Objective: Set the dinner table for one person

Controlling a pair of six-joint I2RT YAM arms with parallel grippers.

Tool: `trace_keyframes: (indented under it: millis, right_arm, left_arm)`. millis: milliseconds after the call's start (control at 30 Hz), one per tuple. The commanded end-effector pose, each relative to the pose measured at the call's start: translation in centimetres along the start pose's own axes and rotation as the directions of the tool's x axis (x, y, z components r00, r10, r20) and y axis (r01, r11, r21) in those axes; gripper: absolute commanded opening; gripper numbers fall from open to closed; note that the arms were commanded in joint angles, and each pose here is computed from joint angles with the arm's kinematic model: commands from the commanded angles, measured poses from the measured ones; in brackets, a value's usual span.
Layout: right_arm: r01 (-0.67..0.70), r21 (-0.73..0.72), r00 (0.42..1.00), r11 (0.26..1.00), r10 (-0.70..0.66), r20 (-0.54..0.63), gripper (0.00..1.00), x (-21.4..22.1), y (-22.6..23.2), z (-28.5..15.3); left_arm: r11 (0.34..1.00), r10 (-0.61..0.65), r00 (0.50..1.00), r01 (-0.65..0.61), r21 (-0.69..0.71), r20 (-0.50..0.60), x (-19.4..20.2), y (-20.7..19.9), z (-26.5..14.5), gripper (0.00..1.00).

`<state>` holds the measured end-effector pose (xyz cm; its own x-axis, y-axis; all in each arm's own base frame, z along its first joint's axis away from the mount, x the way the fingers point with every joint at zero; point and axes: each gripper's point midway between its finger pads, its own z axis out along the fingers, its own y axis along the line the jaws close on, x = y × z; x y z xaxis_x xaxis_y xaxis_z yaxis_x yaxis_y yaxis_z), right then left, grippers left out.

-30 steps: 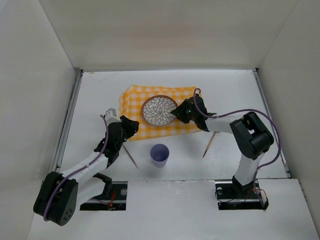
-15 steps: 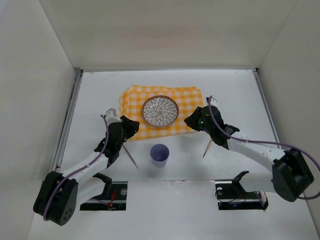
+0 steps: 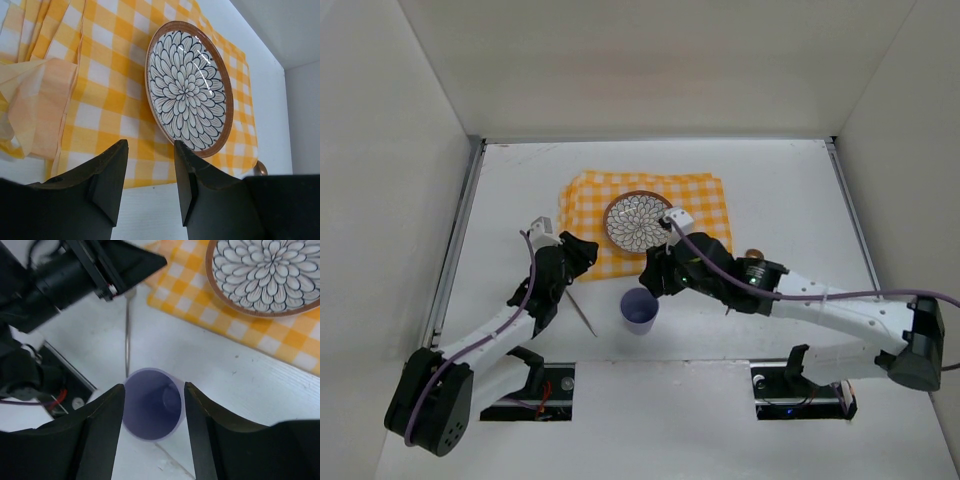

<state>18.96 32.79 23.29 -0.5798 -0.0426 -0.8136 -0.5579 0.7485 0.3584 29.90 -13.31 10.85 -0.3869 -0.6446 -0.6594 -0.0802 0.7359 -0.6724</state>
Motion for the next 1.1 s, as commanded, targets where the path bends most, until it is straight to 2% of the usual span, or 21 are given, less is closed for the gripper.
trace_keyframes:
  millis: [0, 100, 200, 300, 400, 533, 633, 800, 933, 1067]
  right_arm:
    - [0.123, 0.109, 0.988, 0.986, -0.111, -0.11, 0.55, 2.2, -2.0, 1.2]
    - [0.167, 0.083, 0.976, 0.982, -0.153, -0.157, 0.54, 3.2, -1.2, 1.8]
    - [0.191, 0.054, 0.961, 0.98, -0.176, -0.215, 0.53, 5.2, -0.6, 2.7]
    - [0.207, 0.065, 0.949, 0.976, -0.184, -0.254, 0.49, 6.4, -0.8, 3.6]
    - [0.212, 0.065, 0.947, 0.975, -0.188, -0.26, 0.38, 6.6, -0.7, 4.2]
    - [0.193, 0.061, 0.956, 0.979, -0.174, -0.236, 0.16, 5.8, -0.2, 4.5]
    - [0.16, 0.072, 0.975, 0.984, -0.147, -0.165, 0.11, 3.3, -0.3, 4.1]
    - [0.05, 0.109, 0.998, 0.993, -0.054, 0.039, 0.11, -4.5, -3.2, 3.1]
    - [-0.071, 0.204, 0.986, 0.976, 0.037, 0.165, 0.11, -10.2, -10.1, 3.7]
    - [-0.231, 0.315, 0.941, 0.921, 0.129, 0.313, 0.11, -15.5, -19.1, 4.1]
  left_arm:
    - [1.0, -0.007, 1.0, 0.006, 0.015, 0.025, -0.4, -0.4, 0.3, 0.39]
    - [1.0, -0.019, 1.0, 0.018, 0.025, 0.012, -0.3, -0.5, 0.2, 0.39]
    - [0.999, -0.017, 0.999, 0.015, 0.049, 0.047, -1.0, -1.1, -0.5, 0.39]
    - [0.999, -0.016, 0.998, 0.014, 0.035, 0.055, -1.1, -0.7, -0.5, 0.39]
    - [0.999, -0.016, 0.999, 0.013, 0.053, 0.051, -1.0, -1.3, -0.6, 0.39]
    - [0.998, -0.018, 0.997, 0.014, 0.055, 0.07, -1.4, -1.2, -0.9, 0.39]
    - [0.997, -0.023, 0.996, 0.016, 0.077, 0.091, -2.0, -1.7, -1.4, 0.39]
    - [0.997, -0.035, 0.996, 0.029, 0.066, 0.085, -1.8, -1.3, -1.3, 0.39]
    - [0.997, -0.028, 0.996, 0.022, 0.074, 0.08, -1.5, -1.6, -1.3, 0.39]
    - [0.997, -0.033, 0.997, 0.028, 0.069, 0.073, -1.5, -1.5, -1.2, 0.39]
